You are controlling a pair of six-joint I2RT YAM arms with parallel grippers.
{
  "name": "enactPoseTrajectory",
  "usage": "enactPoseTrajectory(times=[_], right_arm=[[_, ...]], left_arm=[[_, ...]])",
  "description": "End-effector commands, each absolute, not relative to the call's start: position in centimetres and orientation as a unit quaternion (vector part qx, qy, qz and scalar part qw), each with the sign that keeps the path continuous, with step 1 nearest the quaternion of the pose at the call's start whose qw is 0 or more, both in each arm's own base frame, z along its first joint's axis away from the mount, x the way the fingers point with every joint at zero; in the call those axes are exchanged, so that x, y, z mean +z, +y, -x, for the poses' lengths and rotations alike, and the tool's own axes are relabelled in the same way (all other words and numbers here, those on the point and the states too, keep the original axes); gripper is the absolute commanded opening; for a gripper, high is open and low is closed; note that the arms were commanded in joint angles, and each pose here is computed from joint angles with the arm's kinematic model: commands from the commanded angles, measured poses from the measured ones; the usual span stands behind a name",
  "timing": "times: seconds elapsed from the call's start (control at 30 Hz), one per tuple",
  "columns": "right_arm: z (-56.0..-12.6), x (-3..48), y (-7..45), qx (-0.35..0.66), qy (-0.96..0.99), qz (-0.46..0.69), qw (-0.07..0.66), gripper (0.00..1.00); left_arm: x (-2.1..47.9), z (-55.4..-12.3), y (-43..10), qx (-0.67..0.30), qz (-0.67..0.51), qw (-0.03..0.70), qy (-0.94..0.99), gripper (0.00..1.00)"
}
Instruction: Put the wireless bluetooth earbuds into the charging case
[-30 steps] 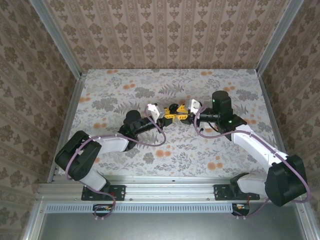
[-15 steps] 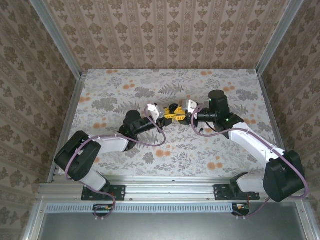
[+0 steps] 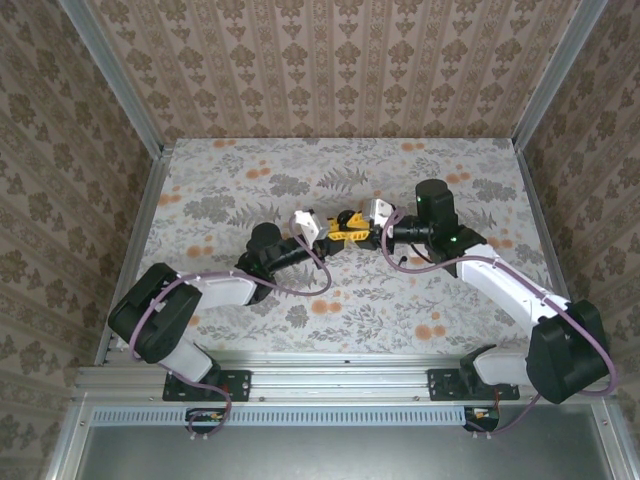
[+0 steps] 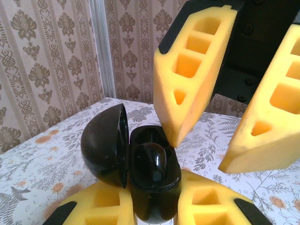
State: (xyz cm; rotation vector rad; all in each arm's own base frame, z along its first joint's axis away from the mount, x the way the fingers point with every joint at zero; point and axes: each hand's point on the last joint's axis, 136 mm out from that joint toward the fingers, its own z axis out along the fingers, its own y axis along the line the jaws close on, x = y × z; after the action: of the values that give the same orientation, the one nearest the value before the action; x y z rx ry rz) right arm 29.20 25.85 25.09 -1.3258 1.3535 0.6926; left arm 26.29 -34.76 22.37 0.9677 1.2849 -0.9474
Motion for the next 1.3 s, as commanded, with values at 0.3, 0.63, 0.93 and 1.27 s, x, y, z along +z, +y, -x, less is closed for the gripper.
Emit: enactPoseTrajectory(times=[0.3,0.63,0.93,1.27], right_arm=[[-27.4,23.7,22.3,0.285,0.729,0.437,0.444,0.27],[-29.1,20.2,16.6,0.223,0.887,0.166,0.369,0.23],[-29.2,16.5,12.1,0.161,0.963,-0.063,0.207,0.32],[-30.3,10.5,10.4,0.095,0.977,-0.185,0.038,0.37]], left_arm=[[19.1,-26.6,-32.9,-0.350,-0.411,0.603,0.588,0.02],[17.1,-27.0,-32.6,-0.326,-0.415,0.592,0.609,0.02],[15.7,-26.3,-32.7,-0.307,-0.465,0.563,0.611,0.02],[14.9,-26.0,-32.4,-0.289,-0.491,0.552,0.609,0.02]])
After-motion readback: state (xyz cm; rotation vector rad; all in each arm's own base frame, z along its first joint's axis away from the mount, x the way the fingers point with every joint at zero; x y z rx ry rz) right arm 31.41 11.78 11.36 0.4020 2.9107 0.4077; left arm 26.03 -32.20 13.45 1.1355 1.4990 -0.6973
